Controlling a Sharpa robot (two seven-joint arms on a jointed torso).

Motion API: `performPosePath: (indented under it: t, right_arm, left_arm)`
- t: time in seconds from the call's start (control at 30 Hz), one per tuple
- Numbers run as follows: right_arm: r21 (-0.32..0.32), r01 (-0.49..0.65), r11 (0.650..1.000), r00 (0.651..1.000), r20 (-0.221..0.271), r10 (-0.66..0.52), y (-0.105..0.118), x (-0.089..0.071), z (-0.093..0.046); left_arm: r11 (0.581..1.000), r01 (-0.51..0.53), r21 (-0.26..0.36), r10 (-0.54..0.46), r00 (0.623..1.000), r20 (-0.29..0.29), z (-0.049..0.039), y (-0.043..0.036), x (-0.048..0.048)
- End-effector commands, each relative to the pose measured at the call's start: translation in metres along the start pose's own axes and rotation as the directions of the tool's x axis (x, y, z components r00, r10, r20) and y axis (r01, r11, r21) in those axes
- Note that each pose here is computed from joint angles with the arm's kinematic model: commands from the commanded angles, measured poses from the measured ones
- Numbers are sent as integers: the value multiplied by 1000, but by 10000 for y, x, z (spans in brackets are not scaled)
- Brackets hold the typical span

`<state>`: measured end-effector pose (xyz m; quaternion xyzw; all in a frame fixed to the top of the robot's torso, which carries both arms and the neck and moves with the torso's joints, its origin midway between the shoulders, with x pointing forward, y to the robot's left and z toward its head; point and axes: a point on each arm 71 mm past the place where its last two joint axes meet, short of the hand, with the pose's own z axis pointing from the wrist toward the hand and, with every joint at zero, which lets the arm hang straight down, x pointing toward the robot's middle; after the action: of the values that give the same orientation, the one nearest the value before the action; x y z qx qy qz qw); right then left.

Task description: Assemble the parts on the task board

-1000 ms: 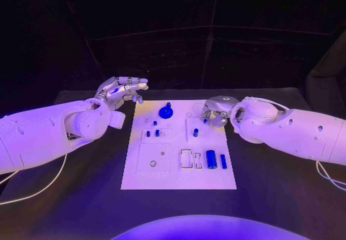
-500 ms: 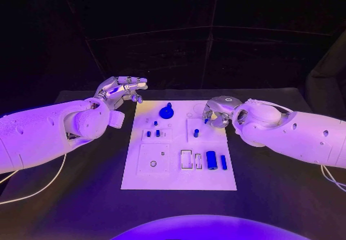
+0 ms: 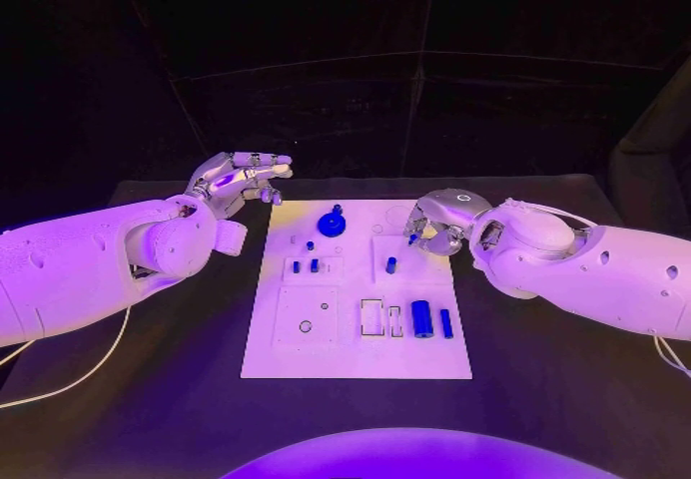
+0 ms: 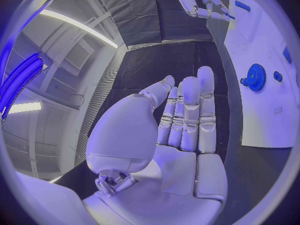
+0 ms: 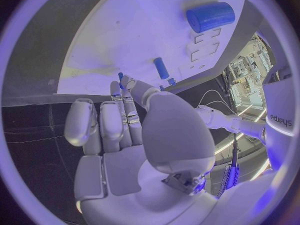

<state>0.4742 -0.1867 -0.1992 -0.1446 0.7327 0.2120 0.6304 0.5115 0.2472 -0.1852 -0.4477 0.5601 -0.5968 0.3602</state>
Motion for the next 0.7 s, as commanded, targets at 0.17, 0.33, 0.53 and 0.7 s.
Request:
performPosePath:
  t: [0.17, 0.33, 0.53, 0.7]
  right_arm:
    - [-51, -41, 998, 998, 39, 43, 228, -83, -114]
    - [-123, -64, 990, 997, 40, 69, 510, -113, -155]
    - [-200, -81, 976, 996, 31, 89, 820, -123, -147]
    - [-254, -88, 963, 995, 15, 95, 1041, -106, -96]
  left_arm:
    - [1000, 9, 13, -9, 1000, -12, 4, -18, 8]
    - [1000, 10, 12, -10, 1000, -15, 10, -16, 22]
    - [1000, 11, 11, -11, 1000, -20, 12, -16, 39]
    - [1000, 12, 11, -12, 1000, -21, 12, -16, 42]
